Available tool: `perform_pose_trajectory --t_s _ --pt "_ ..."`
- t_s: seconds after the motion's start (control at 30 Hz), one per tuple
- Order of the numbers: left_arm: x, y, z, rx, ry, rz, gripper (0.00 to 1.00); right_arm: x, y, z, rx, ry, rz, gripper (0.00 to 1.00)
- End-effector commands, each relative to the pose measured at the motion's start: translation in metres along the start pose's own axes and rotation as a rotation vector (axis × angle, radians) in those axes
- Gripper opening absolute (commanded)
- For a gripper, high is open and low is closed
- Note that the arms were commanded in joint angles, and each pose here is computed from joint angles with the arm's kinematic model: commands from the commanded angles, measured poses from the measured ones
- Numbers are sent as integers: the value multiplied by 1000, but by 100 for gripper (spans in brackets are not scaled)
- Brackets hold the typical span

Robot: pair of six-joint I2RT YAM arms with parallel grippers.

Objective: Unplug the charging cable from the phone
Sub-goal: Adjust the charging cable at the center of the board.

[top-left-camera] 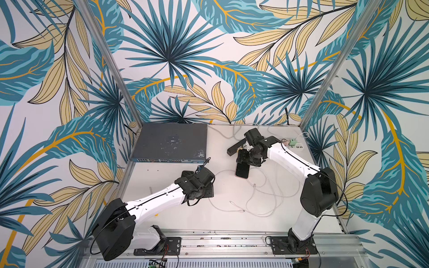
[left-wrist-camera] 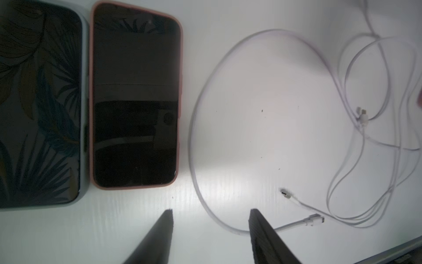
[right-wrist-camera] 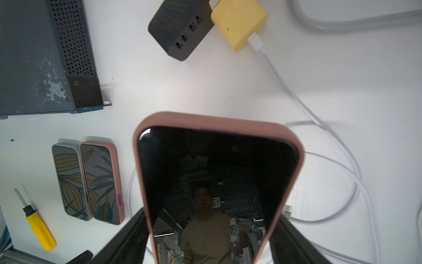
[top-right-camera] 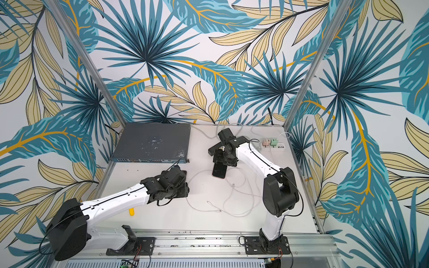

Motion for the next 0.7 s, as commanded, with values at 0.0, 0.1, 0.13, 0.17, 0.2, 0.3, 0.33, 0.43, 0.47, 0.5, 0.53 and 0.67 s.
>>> perform_pose_trajectory --t_s 0.0,0.1,0.13,0.17,0.2,0.3,0.33,0.43,0.47,0.5,0.53,0.67 --pt "-8 4 1 145 18 7 48 2 -13 -1 -4 7 -48 66" --pt "-14 12 -2 172 15 33 45 0 -17 -3 -9 0 -60 66" --pt "-16 15 -3 172 10 42 45 -1 -17 -4 -11 0 -63 66" --pt "-17 19 -2 174 5 48 44 -2 -18 -6 -11 1 -66 66" --pt "-18 22 -2 174 1 57 43 -3 -18 -8 -12 4 -67 66" --pt "-22 34 -3 170 -15 78 42 -4 -21 -14 -10 12 -76 66" --pt "-23 38 -2 179 -21 83 41 -4 -22 -17 -12 15 -81 66" --pt "-25 46 -1 193 -28 88 40 -4 -27 -25 -15 27 -92 66" --pt "-25 49 -1 193 -32 91 39 -4 -29 -28 -16 32 -97 66" --pt "-26 52 -1 200 -34 94 38 -4 -31 -31 -18 36 -103 66" --pt "-27 55 0 203 -35 98 37 -4 -33 -34 -19 41 -107 66" --pt "-28 65 -2 199 -40 104 29 -8 -38 -44 -27 54 -115 66"
Point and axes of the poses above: each gripper's point midway between its finger pads, its own y axis out along the fingers, its own z axis along the line the jaws close on, x = y × z, the point moved 8 cm from there along -y, back along the fingers, and after that the axes turned 10 degrees about -y, right-handed, at the moved point
